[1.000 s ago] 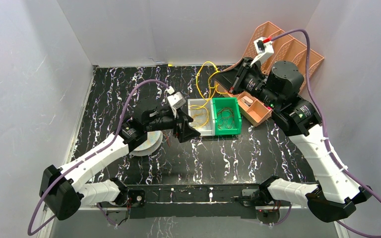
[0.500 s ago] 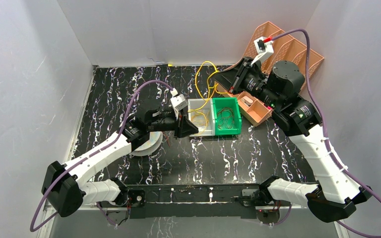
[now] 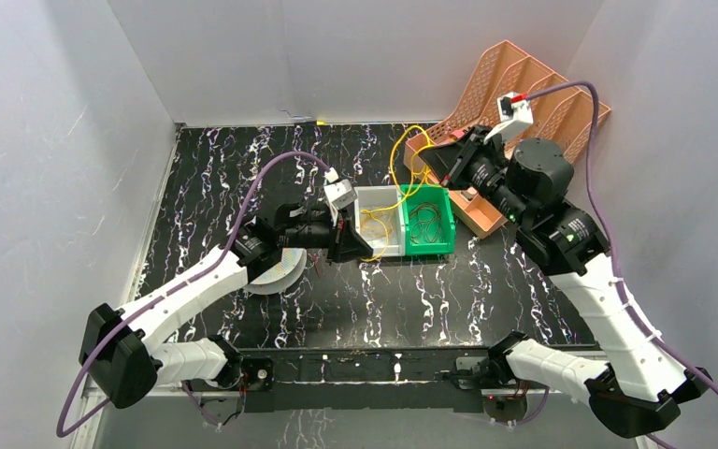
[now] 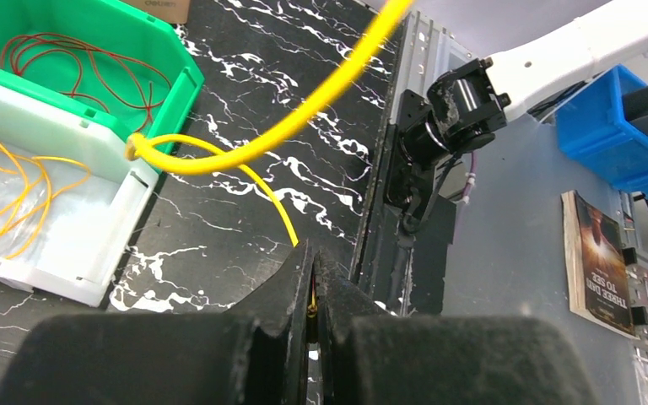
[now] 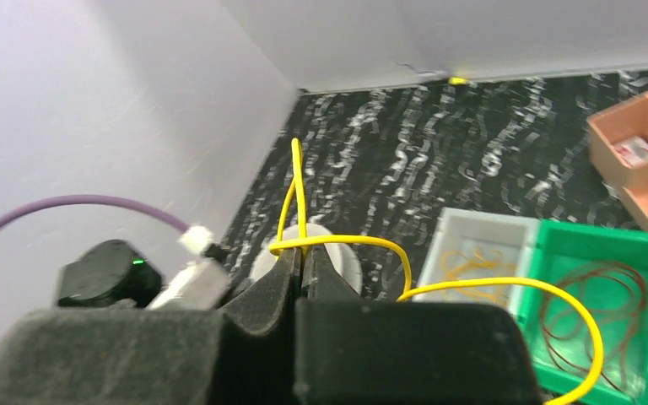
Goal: Wrap the cables
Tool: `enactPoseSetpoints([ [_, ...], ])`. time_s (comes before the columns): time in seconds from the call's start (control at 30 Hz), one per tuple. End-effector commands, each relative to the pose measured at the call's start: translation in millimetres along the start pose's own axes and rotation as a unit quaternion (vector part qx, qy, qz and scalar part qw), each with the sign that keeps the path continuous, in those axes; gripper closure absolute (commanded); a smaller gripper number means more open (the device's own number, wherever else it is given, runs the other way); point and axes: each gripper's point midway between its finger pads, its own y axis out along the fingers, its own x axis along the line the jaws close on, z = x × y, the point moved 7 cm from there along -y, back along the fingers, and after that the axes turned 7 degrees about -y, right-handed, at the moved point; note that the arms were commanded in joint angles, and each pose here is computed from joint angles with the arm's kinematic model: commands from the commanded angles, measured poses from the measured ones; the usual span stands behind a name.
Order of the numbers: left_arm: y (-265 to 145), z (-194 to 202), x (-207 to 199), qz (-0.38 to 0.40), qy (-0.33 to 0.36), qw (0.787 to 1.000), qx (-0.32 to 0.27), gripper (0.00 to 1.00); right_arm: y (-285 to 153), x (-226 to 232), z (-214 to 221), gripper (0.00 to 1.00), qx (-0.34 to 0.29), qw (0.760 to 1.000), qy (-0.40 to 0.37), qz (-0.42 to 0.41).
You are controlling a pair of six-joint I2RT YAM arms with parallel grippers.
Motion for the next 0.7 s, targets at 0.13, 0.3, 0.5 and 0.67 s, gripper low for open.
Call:
enactPoseSetpoints([
  [0.13,-16.7,-4.1,-27.9,0.055,0.003,0.998,0.028,1.00,-5.3,-49.4,26.3,1.00,-0.018,0.988,-0.016,0.153],
  [0.3,-26.6,2.0,-38.9,0.077,-0.002,0.995,0.055,1.00,-10.4,-73.6,68.2,1.00,0.034,0.979,-0.005,0.201],
  [0.5,-38.8,5.7,-52.3,0.102,-0.003,0.992,0.075,1.00,-23.7,-96.8,118.3,1.00,0.094,0.964,0.025,0.246],
  [0.67,-46.5,6.1,-63.2,0.125,-0.007,0.989,0.079,1.00,-36.7,-109.5,151.4,0.97,0.145,0.952,0.038,0.267],
])
